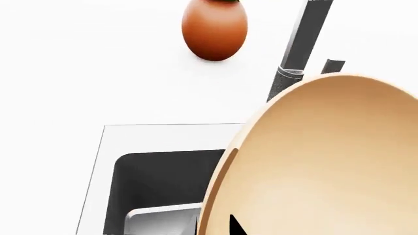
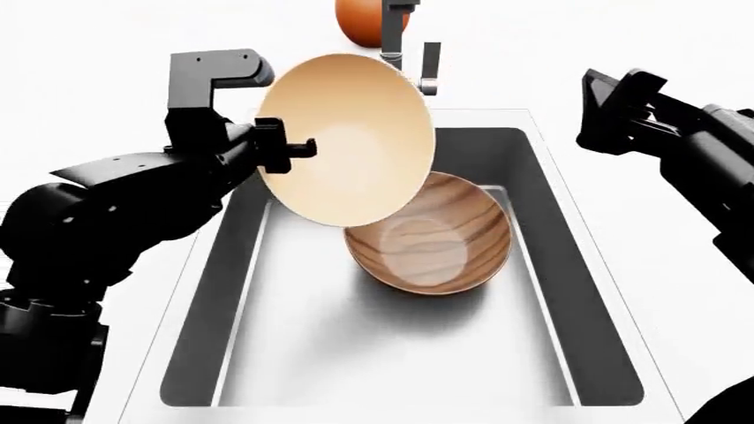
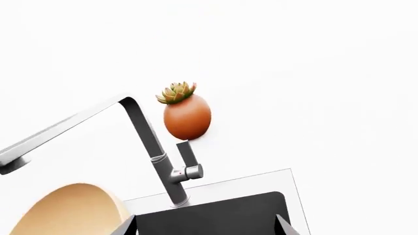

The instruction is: Stack the bowls in the sink.

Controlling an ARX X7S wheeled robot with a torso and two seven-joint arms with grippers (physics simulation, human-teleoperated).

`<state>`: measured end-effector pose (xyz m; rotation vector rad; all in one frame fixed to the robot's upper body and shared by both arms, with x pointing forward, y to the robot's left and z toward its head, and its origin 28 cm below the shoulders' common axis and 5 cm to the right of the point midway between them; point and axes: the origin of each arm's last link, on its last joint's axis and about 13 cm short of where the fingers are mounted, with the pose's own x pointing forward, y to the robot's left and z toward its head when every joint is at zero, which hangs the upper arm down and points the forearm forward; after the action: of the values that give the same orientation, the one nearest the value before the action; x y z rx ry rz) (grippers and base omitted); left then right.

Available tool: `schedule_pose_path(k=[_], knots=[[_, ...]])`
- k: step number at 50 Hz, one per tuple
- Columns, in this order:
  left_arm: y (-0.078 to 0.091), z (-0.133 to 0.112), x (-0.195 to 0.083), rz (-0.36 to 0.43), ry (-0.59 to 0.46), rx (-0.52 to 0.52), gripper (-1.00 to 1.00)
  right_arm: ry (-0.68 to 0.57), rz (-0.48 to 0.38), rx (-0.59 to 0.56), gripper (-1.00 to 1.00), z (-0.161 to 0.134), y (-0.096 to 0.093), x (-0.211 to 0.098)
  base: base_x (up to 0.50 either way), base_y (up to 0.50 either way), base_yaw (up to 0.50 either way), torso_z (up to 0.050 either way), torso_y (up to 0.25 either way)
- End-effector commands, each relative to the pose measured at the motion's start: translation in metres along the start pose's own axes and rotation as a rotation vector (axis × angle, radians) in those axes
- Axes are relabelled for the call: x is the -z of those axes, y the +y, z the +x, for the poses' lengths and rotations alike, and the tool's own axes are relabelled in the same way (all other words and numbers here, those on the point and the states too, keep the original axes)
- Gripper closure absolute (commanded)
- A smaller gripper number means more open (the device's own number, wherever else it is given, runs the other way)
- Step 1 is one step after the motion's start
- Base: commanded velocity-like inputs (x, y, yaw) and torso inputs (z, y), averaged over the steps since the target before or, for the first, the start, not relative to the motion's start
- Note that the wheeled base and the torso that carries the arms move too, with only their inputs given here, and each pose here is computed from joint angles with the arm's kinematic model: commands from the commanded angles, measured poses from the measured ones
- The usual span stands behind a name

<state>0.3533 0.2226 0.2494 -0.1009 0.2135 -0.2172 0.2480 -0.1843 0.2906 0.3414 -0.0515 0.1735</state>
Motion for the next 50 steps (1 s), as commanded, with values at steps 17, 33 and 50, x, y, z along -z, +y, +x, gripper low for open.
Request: schedule_pose_path(k=[17, 33, 50], knots=[[-0.033, 0.019, 0.008, -0.030, 0.061, 0.120, 1.00, -0.010, 0.014, 0.002, -1.00, -0.003, -0.001, -0.001, 0.00, 0.00, 0.00, 0.000, 0.000], [-0.050, 0.027, 0.014, -0.031, 0.080, 0.178, 1.00, -0.011, 0.015, 0.000, -1.00, -0.003, -0.002, -0.001, 0.00, 0.00, 0.00, 0.000, 0.000], [-0.060, 0.032, 0.025, -0.033, 0.120, 0.216, 1.00, -0.005, 0.022, 0.001, -1.00, -0.003, -0.002, 0.001, 0.00, 0.00, 0.00, 0.000, 0.000]])
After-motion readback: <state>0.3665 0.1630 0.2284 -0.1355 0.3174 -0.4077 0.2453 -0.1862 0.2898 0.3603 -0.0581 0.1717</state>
